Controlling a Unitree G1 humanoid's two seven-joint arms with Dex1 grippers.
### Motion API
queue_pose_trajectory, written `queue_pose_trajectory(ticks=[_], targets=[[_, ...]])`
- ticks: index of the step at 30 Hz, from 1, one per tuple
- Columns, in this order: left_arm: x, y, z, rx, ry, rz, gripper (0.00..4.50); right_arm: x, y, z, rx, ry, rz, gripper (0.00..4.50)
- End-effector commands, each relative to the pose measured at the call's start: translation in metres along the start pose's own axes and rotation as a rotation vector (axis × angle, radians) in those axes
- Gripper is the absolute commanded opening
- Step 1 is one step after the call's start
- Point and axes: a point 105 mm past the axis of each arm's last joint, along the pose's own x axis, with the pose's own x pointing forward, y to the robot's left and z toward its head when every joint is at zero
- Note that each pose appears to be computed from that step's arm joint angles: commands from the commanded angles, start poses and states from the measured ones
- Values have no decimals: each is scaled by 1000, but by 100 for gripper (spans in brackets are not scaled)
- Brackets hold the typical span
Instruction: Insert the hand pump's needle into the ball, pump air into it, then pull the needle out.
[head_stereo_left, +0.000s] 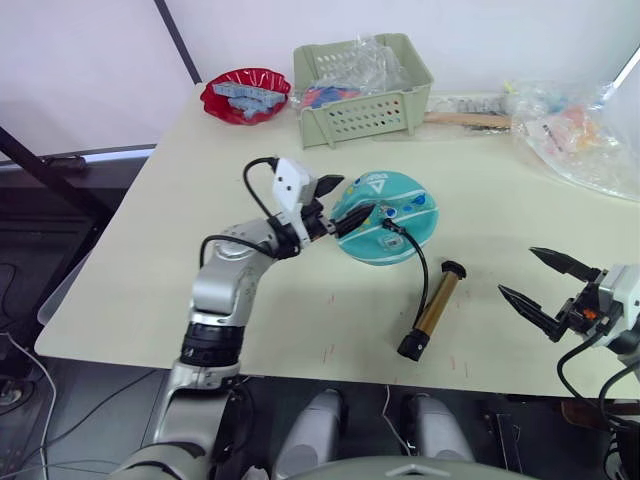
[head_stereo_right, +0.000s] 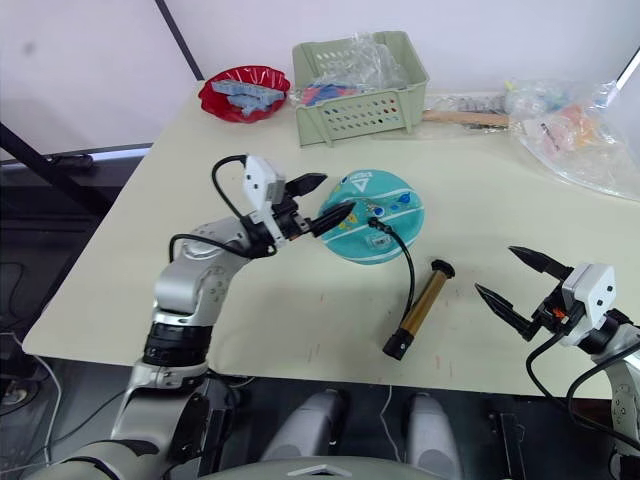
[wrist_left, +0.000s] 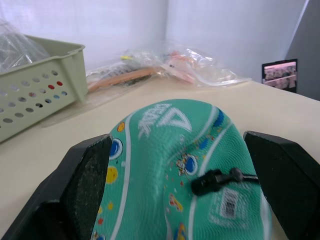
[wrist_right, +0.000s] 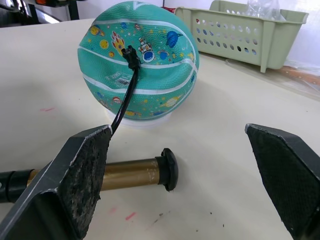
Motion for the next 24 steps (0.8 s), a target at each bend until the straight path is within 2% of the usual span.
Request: queue_pose_trajectory(ticks=[1, 5, 14, 24], targets=[[-17, 0, 16, 26, -47, -21, 446, 0, 0, 5, -27, -25, 8, 450], [-62, 11, -10, 20, 44, 16, 446, -4, 1, -4, -23, 1, 12, 450], [-131, 22, -34, 33, 181, 54, 446, -18, -6, -17, -18, 49, 17, 450], [-175, 23, -44, 35, 257, 59, 446, -37, -18, -20, -1, 79, 30, 450]])
